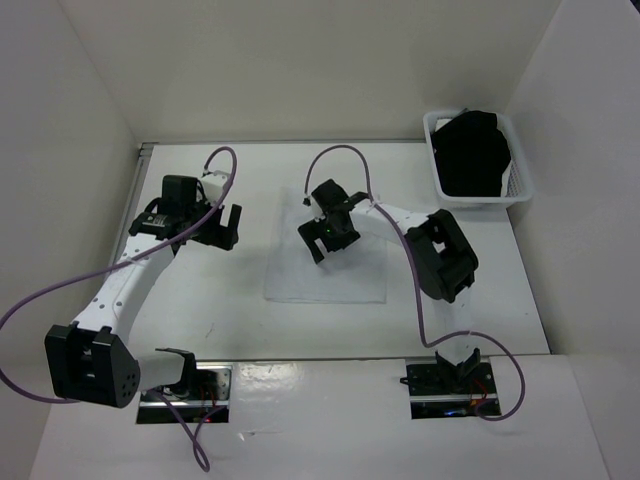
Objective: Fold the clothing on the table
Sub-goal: Flatten the skirt out
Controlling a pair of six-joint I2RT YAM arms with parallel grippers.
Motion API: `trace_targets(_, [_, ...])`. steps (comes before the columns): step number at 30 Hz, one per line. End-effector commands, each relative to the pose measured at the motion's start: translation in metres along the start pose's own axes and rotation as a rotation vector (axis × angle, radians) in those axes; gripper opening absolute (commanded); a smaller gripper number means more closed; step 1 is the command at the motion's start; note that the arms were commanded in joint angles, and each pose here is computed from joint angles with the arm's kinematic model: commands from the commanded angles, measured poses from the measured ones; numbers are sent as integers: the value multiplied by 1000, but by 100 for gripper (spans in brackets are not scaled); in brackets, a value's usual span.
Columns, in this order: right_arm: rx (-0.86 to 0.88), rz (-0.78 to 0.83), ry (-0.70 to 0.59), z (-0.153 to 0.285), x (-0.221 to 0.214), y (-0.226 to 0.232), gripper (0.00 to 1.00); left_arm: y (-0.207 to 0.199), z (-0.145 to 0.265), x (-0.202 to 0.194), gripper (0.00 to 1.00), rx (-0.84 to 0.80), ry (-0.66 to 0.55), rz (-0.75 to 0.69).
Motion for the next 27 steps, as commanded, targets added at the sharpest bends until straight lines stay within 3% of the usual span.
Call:
trace_targets(1, [-29,-33,34,-27,-1,-6,99,3,-1,4,100,16,-15,19])
trace_targets(12, [-117,-138,-69,-30,52,-61,99,2,-1,4,100,7,-18,19])
trace_targets(22, [-176,-184,-116,-39,74,-67,99,2,2,5,100,10,-26,18])
trace_targets(27, [-208,-176,-104,-53,67,-47,99,2,2,5,100,10,-26,18])
Point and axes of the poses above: each gripper's point midway between its finger pads, its own z axis back along the fingers, its own y axis along the line the jaws close on, x = y × z, the point moved 5 cm from there along z, back along the fingers, and after that the axes turned 8 degrees about -z, right-handed, at the moved point
